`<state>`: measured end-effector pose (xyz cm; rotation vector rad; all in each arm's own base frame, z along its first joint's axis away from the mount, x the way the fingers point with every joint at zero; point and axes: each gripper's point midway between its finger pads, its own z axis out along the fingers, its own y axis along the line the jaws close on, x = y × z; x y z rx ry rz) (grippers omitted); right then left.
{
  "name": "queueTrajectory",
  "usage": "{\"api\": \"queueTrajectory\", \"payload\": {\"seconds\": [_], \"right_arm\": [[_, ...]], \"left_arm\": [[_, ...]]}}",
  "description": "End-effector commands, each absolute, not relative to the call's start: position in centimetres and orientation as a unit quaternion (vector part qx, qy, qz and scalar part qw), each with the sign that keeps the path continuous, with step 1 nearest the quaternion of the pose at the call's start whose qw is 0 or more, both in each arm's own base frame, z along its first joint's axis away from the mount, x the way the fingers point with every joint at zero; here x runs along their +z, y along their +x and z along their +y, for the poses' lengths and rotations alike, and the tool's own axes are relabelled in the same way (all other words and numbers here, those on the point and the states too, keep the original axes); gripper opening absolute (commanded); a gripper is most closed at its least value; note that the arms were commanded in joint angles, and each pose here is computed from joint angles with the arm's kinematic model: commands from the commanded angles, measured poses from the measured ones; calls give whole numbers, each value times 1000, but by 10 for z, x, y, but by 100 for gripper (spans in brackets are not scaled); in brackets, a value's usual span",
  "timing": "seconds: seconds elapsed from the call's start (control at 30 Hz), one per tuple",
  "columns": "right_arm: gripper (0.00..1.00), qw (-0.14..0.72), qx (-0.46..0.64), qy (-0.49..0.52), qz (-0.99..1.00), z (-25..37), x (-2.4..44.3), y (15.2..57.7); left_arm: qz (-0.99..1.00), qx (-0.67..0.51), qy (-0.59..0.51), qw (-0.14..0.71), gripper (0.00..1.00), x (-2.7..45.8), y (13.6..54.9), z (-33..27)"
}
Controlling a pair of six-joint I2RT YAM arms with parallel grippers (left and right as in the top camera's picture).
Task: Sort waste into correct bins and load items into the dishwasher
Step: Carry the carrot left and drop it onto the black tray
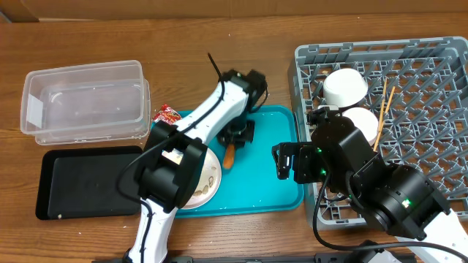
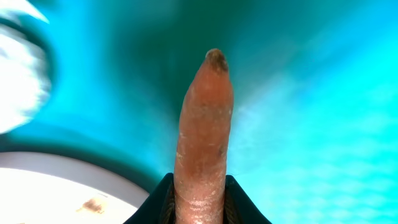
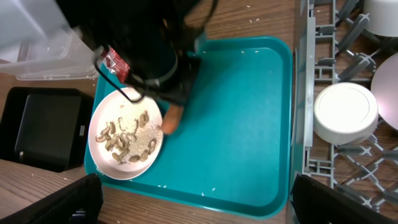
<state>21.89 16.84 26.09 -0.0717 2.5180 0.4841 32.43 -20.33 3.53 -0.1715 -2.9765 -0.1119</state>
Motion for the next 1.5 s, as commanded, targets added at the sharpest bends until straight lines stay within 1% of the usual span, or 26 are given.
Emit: {"api": "queueTrajectory", "payload": {"seconds": [0.0, 0.1, 0.17, 0.23, 0.3, 0.4, 0.53, 0.63, 0.67, 0.73, 0.77, 0.87, 0.9, 1.07, 1.17, 1.23, 1.27, 1.3, 1.33, 1.37, 1.4, 1.47], "right_arm": [[100, 299, 184, -26, 936, 167, 270, 221], [100, 299, 184, -26, 936, 167, 270, 221], [100, 298, 183, -26, 936, 167, 270, 220], [100, 296, 182, -26, 937, 167, 269, 220], [100, 294, 180, -26, 938, 166, 268, 219], [100, 290, 177, -26, 940, 164, 266, 217], [100, 284, 172, -27, 943, 162, 264, 215], [100, 281, 170, -27, 944, 162, 263, 214], [100, 281, 170, -27, 944, 162, 263, 214], [100, 281, 170, -27, 944, 162, 263, 214], [100, 281, 170, -27, 944, 162, 263, 214], [100, 281, 170, -27, 944, 162, 263, 214], [100, 281, 170, -27, 944, 162, 263, 214], [100, 281, 170, -27, 944, 162, 263, 214], [100, 281, 170, -27, 944, 161, 263, 214], [100, 281, 170, -27, 944, 162, 263, 214], [100, 281, 170, -27, 944, 162, 263, 214], [100, 281, 170, -27, 944, 162, 263, 214], [100, 281, 170, -27, 944, 162, 263, 214], [100, 281, 170, -27, 944, 161, 263, 214], [100, 281, 170, -27, 944, 161, 263, 214], [100, 281, 170, -27, 944, 161, 263, 214]], "left_arm": [[-999, -19, -38, 24, 11, 74, 356, -206], [-1000, -24, -14, 6, 11, 103, 368, -195], [-998, -52, 21, 1, 8, 124, 371, -174], [-996, -76, 53, -3, 8, 146, 369, -151], [-994, -76, 72, -12, 8, 169, 366, -134], [-992, -52, 99, -50, 9, 206, 362, -112], [-984, -37, 143, -94, 9, 246, 343, -76], [-970, -68, 205, -114, 10, 260, 316, -31], [-962, -86, 234, -114, 10, 259, 302, -13], [-946, -112, 284, -105, 15, 253, 277, 15], [-938, -124, 310, -95, 15, 246, 263, 28], [-913, -137, 378, -64, 15, 212, 227, 61], [-910, -138, 386, -61, 15, 206, 223, 65], [-874, -144, 463, -28, 13, 150, 195, 99], [-867, -129, 480, -12, 9, 119, 189, 108], [-865, -121, 488, -11, 8, 108, 187, 112], [-861, -123, 493, -14, 14, 107, 187, 115], [-860, -122, 496, -18, 32, 107, 188, 117], [-860, -120, 495, -24, 55, 109, 191, 119], [-861, -117, 494, -28, 70, 111, 193, 119], [-866, -108, 487, -31, 73, 114, 197, 118], [-878, -78, 471, -39, 73, 125, 207, 111]]}}
